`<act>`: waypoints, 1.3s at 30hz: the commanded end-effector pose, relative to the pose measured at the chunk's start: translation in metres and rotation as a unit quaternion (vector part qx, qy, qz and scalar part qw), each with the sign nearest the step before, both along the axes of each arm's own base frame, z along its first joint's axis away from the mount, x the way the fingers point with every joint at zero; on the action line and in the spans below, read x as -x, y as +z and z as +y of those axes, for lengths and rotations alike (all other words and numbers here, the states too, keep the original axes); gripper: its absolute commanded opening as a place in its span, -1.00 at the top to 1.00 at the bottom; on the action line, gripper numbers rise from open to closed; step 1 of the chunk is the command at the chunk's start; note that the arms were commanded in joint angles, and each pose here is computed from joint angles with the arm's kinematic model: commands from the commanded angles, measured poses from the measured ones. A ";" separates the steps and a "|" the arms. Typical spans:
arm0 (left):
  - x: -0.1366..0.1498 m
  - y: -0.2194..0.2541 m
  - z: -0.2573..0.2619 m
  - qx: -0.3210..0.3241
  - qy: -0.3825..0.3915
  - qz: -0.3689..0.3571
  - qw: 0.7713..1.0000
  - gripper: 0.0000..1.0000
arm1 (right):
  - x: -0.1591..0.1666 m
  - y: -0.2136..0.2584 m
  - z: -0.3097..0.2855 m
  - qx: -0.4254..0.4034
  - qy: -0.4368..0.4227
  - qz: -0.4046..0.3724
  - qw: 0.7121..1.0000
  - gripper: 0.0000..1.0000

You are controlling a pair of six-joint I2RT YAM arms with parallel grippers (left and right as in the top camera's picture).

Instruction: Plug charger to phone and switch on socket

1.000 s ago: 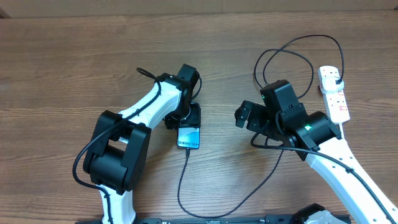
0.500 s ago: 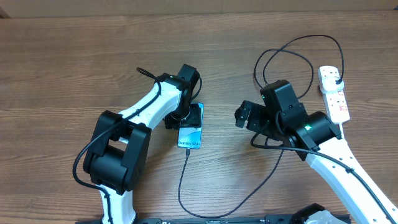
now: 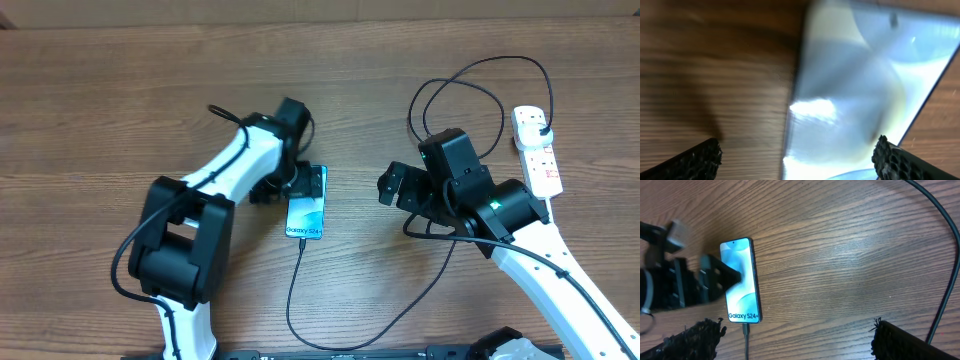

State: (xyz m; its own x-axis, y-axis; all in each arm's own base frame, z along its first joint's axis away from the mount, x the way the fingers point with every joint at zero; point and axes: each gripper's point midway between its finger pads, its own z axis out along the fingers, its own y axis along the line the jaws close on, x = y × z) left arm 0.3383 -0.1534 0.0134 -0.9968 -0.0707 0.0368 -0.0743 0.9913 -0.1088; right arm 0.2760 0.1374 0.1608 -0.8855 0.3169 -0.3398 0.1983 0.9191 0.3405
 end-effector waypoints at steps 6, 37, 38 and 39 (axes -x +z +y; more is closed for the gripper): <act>-0.037 0.011 0.041 -0.001 0.063 -0.030 0.998 -0.99 | -0.005 0.006 -0.001 0.002 0.000 -0.010 1.000 -1.00; -0.046 0.011 0.074 -0.001 0.107 -0.031 0.994 -0.99 | -0.005 0.006 -0.001 0.002 0.000 -0.010 1.000 -0.99; -0.046 0.011 0.074 -0.001 0.107 -0.031 0.994 -0.99 | -0.005 0.006 -0.001 0.002 0.000 -0.010 1.000 -1.00; -0.046 0.011 0.074 -0.001 0.107 -0.031 0.994 -0.99 | -0.005 0.006 -0.001 0.002 0.000 -0.010 1.000 -1.00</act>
